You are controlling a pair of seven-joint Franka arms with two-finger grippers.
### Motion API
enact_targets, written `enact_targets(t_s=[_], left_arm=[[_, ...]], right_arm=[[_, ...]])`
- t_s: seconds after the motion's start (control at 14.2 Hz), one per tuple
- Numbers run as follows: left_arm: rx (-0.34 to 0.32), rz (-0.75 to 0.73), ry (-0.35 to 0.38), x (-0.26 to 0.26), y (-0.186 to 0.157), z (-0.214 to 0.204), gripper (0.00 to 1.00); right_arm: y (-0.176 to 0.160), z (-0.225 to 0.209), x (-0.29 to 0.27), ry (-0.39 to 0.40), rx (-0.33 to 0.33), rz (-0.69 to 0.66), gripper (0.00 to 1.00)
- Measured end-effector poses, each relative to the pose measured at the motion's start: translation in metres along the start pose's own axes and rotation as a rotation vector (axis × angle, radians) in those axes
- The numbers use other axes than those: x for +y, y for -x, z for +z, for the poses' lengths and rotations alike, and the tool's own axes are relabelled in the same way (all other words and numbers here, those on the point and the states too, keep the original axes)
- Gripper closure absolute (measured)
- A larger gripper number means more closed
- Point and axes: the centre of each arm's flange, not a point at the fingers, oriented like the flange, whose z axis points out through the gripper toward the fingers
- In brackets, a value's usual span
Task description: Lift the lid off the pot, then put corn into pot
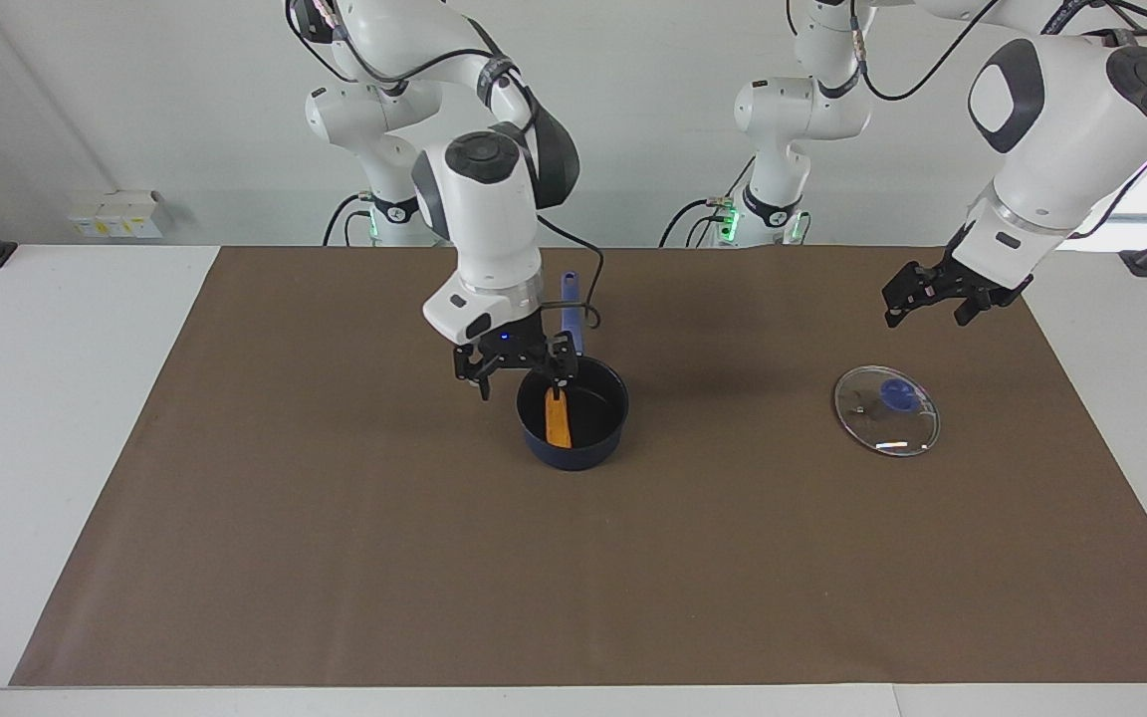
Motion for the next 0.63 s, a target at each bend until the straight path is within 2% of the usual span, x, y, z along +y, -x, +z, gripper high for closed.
enact_targets(t_s=[0.35,0.63], left_arm=[[-0.036,-0.004,-0.001,-0.008,0.006,-0.003,0.0],[-0.034,-0.002,0.0,-0.008,0.013,-0.024,0.0]], right_arm=[[-0.01,-0.065,0.068,0.024,0.032,0.027,0.0],[0.002,-0.121,0.12,0.037,0.015,0.002,0.0]])
